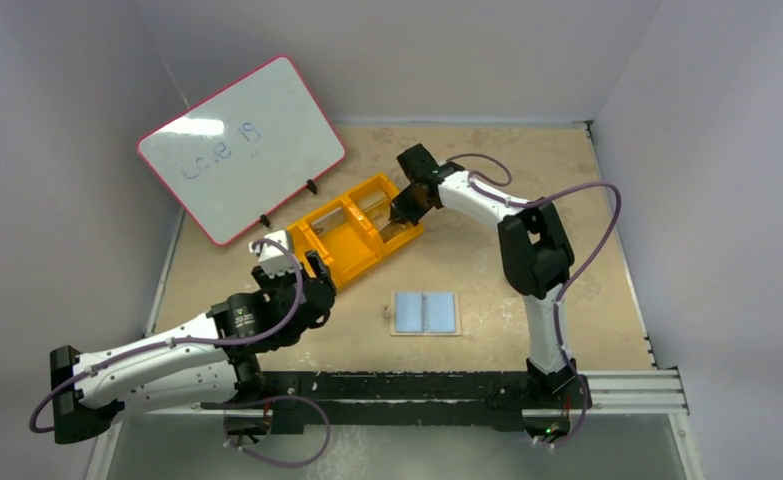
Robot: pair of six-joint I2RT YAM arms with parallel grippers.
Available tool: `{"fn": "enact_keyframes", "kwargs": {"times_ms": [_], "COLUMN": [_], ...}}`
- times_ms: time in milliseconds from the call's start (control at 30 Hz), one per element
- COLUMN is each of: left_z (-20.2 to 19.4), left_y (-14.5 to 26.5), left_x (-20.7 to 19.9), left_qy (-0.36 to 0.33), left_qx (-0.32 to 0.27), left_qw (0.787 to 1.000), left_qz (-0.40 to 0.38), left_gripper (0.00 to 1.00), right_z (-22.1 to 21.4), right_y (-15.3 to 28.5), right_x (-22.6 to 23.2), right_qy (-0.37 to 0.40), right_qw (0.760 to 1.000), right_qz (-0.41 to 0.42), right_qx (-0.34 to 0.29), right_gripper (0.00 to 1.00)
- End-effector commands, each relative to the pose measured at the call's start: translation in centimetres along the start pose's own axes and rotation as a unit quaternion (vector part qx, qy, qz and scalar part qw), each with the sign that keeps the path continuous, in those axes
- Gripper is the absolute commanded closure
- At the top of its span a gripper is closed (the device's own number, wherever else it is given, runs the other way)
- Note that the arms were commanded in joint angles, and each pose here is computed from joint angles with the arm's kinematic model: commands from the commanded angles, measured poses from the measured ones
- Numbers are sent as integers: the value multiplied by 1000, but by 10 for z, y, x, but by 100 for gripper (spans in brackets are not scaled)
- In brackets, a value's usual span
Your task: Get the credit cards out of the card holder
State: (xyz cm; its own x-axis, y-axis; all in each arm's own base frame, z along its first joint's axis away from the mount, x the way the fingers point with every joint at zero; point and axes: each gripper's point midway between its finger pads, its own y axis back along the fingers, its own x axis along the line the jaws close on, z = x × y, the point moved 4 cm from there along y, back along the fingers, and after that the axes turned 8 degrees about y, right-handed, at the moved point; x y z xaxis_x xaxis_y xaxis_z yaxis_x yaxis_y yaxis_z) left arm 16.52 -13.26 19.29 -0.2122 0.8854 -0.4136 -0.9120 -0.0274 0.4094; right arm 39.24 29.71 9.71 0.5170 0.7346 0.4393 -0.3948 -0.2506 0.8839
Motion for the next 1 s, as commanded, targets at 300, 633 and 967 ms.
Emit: {"fn": "enact_keyframes", "kwargs": {"times_ms": [300,633,967], "left_z": [8,11,11], "left_y": [1,3,4], "left_x": [-3,0,0], "left_qy": [19,28,30], "left_qx": [-12,-14,-11], "left_qw": [1000,999,999], "left_qz": [-3,-6,-8], "left_gripper": [27,27,27], "right_z": [7,7,26], "right_y": [33,19,67], "right_x": [-3,10,51], "right_qy": [5,18,81], "right_qw": [998,997,995], "right_qz": [-57,-71,27], "right_qx": [-36,-15,-59], "right_gripper": [99,91,89]}}
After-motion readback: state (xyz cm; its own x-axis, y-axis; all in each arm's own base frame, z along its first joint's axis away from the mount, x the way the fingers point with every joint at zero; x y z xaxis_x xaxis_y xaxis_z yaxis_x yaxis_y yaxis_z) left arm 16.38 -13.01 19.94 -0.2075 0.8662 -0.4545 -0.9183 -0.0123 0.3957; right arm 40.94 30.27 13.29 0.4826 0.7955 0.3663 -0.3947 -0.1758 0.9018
